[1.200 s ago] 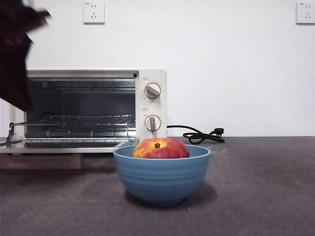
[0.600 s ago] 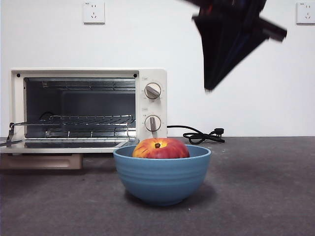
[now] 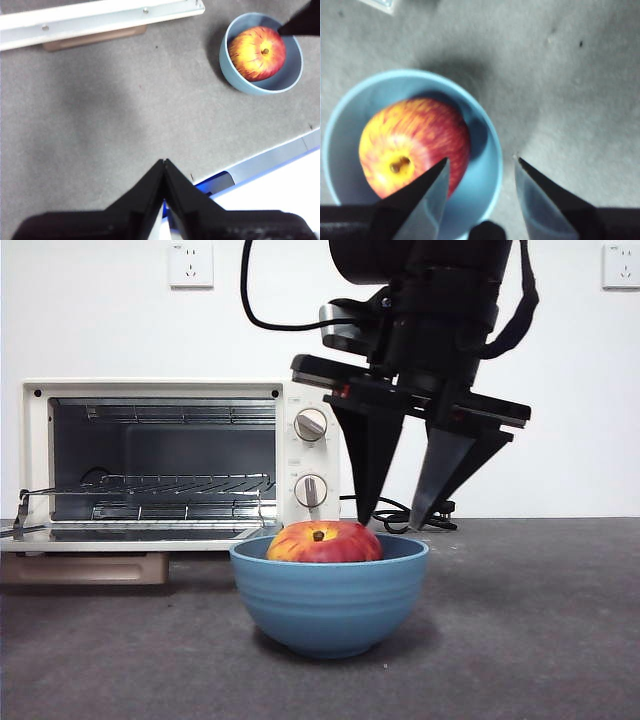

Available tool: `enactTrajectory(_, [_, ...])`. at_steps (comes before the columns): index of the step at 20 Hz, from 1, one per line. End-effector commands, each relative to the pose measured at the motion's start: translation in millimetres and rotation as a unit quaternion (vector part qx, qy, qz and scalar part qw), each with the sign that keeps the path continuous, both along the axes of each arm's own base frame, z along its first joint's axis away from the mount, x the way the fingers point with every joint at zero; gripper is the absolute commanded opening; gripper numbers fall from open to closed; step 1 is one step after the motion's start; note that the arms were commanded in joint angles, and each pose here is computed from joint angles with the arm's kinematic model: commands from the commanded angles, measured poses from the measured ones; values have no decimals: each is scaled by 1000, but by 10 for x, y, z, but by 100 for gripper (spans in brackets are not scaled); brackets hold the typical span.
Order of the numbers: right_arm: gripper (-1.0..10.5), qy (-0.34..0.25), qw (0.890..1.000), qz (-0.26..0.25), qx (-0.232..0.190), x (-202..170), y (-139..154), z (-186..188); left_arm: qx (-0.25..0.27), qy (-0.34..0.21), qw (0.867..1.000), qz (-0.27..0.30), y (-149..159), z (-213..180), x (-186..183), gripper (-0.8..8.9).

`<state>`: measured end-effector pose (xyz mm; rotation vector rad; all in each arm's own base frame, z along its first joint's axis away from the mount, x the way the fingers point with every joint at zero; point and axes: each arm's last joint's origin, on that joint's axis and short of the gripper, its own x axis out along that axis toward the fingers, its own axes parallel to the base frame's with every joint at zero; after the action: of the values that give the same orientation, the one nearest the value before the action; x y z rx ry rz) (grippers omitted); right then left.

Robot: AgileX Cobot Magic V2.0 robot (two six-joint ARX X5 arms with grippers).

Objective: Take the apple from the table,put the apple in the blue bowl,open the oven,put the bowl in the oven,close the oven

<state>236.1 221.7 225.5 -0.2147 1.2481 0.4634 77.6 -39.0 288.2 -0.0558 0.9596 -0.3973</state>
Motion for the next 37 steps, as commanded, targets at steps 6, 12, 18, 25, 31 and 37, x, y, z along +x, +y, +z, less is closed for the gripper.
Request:
enactTrajectory(6, [219, 5, 1000, -28, -12, 99, -100, -64, 0, 5, 1000, 2, 0, -20, -5, -5])
enactTrajectory(12, [217, 38, 999, -20, -20, 146, -158, -156, -1, 4, 1000, 2, 0, -19, -4, -5])
enactTrajectory(18, [61, 61, 998, -18, -21, 177, -120, -284, -2, 5, 1000, 3, 0, -19, -4, -5])
enactTrajectory(25, [-12, 64, 998, -15, -16, 176, -116, -254, -1, 5, 1000, 3, 0, -19, -5, -5])
enactTrajectory(31, [-12, 41, 999, 6, 0, 215, 31, 273, -6, 4, 1000, 8, -2, -15, 0, -5])
enactTrajectory(37, [-12, 13, 999, 4, 48, 446, 280, 578, -15, 3, 1000, 18, -6, -8, 9, -5])
